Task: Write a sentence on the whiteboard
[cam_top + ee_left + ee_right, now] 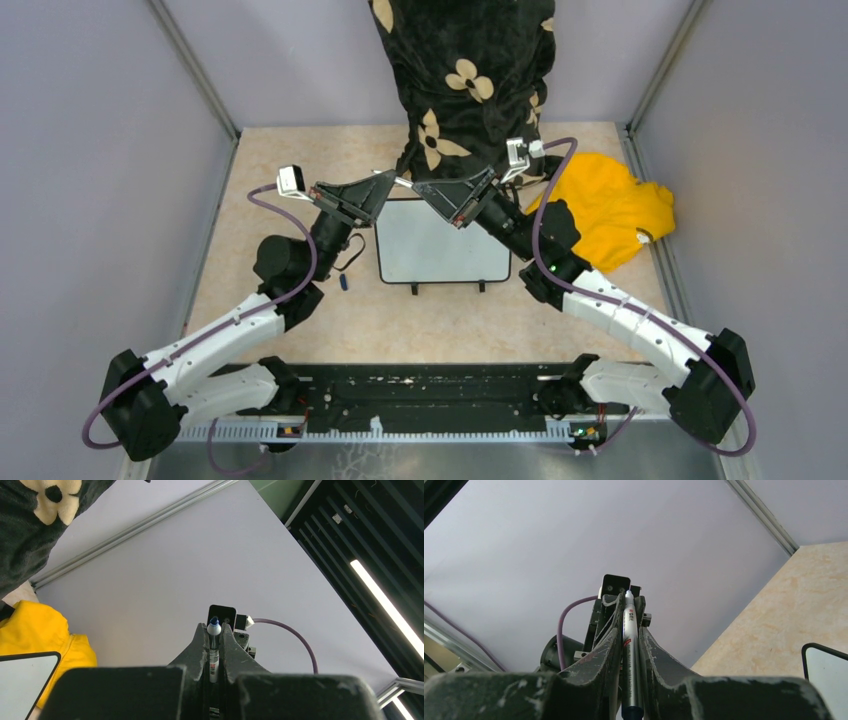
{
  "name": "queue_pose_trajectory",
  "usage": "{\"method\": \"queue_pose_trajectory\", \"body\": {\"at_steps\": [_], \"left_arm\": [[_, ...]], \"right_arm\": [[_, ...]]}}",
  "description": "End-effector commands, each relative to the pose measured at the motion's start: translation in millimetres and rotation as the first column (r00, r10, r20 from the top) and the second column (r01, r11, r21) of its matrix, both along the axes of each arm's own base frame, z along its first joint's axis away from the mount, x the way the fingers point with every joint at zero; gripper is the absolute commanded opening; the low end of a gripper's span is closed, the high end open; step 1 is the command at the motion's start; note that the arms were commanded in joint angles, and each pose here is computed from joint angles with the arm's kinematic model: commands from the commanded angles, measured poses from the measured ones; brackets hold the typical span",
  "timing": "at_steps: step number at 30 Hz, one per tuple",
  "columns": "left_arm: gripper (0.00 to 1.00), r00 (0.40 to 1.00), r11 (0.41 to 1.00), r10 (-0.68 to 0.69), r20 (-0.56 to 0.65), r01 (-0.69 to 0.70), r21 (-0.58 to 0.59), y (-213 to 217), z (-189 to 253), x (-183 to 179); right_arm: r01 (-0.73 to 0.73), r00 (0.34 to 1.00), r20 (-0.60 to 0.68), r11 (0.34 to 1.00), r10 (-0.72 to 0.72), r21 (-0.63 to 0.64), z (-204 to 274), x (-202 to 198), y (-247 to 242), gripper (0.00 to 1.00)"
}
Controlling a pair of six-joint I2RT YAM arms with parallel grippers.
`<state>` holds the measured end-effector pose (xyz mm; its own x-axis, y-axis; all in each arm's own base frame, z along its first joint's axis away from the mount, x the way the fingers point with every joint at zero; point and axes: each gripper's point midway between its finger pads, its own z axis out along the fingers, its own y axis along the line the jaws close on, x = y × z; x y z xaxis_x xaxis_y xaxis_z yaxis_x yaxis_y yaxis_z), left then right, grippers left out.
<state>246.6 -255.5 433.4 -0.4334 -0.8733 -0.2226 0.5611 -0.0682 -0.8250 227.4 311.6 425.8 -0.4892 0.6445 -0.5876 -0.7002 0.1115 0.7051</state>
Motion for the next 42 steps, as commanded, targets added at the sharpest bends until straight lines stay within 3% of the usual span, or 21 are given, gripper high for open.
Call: {"method": "queue_pose_trajectory", "body": {"at_steps": [1,8,28,42], "left_arm": [[0.00,1.000,0.999,0.001,-0.016,0.000,0.047,-6.7,-5.9,2.3],[0.00,1.000,0.999,-0.002,-0.028,0.004,0.039,-6.5,-8.5,2.9],[0.00,0.999,0.998,-0.022,-0.037,0.024,0.054,-11.0,-9.7,2.3],[0.00,0.999,0.999,-0.018,-0.045,0.021,0.050,-9.8,-13.0,2.8]], "right_arm": [[-0.032,0.997,0.068,0.997,0.027,0.075,24.3,-11.0,-5.7,0.18],[-0.027,0.998,0.060,0.995,0.021,0.095,23.7,-9.6,-9.9,0.25],[-0.047,0.998,0.052,0.994,0.043,0.095,20.9,-8.7,-8.4,0.27],[-0.045,0.998,0.054,0.995,0.040,0.093,20.8,-8.1,-8.8,0.11]]}}
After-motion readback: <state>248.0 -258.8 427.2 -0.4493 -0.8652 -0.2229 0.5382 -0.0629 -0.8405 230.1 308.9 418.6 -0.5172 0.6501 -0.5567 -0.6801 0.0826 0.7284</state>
